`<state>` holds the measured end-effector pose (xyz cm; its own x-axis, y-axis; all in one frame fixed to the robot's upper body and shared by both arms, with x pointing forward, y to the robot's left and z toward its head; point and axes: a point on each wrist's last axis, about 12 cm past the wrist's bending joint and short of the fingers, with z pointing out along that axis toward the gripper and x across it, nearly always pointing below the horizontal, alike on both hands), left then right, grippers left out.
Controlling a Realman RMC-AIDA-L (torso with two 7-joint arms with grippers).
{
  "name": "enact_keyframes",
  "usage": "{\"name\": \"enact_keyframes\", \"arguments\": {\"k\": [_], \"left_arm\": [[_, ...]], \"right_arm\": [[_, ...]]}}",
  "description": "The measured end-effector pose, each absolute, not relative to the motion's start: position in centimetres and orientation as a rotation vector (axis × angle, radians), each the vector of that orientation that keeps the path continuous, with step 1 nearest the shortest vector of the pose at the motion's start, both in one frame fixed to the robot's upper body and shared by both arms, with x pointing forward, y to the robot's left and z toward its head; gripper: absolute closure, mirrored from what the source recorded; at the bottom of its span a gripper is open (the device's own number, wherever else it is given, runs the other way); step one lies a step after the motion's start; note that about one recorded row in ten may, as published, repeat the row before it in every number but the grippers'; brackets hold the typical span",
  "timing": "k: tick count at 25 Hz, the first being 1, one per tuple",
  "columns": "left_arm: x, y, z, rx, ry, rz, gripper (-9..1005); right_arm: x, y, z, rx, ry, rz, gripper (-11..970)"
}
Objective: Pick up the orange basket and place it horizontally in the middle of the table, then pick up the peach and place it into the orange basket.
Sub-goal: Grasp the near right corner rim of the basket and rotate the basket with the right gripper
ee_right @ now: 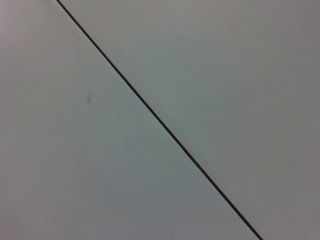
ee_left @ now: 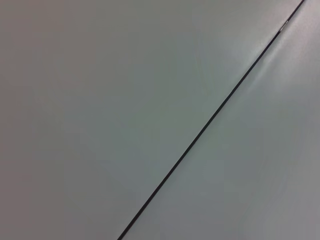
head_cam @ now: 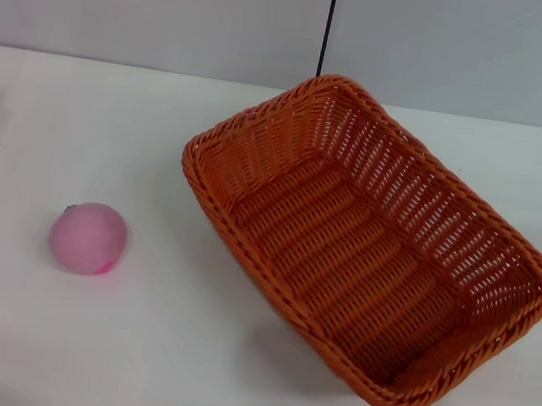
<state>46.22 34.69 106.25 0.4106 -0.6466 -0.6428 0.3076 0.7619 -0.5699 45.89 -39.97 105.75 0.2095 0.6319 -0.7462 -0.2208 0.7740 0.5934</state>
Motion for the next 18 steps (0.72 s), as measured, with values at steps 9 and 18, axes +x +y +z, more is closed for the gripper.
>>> {"name": "enact_keyframes", "arguments": {"k": [9, 18], "left_arm": [[46.22, 34.69, 106.25, -0.394, 0.976, -0.62, 135], [46.22, 34.68, 106.25, -0.393, 0.977, -0.621, 136]], "right_arm": [[45.89, -39.98, 105.74, 0.4, 1.225, 0.615, 395], [45.91, -39.93, 105.72, 0.392, 1.234, 0.619, 373]]}}
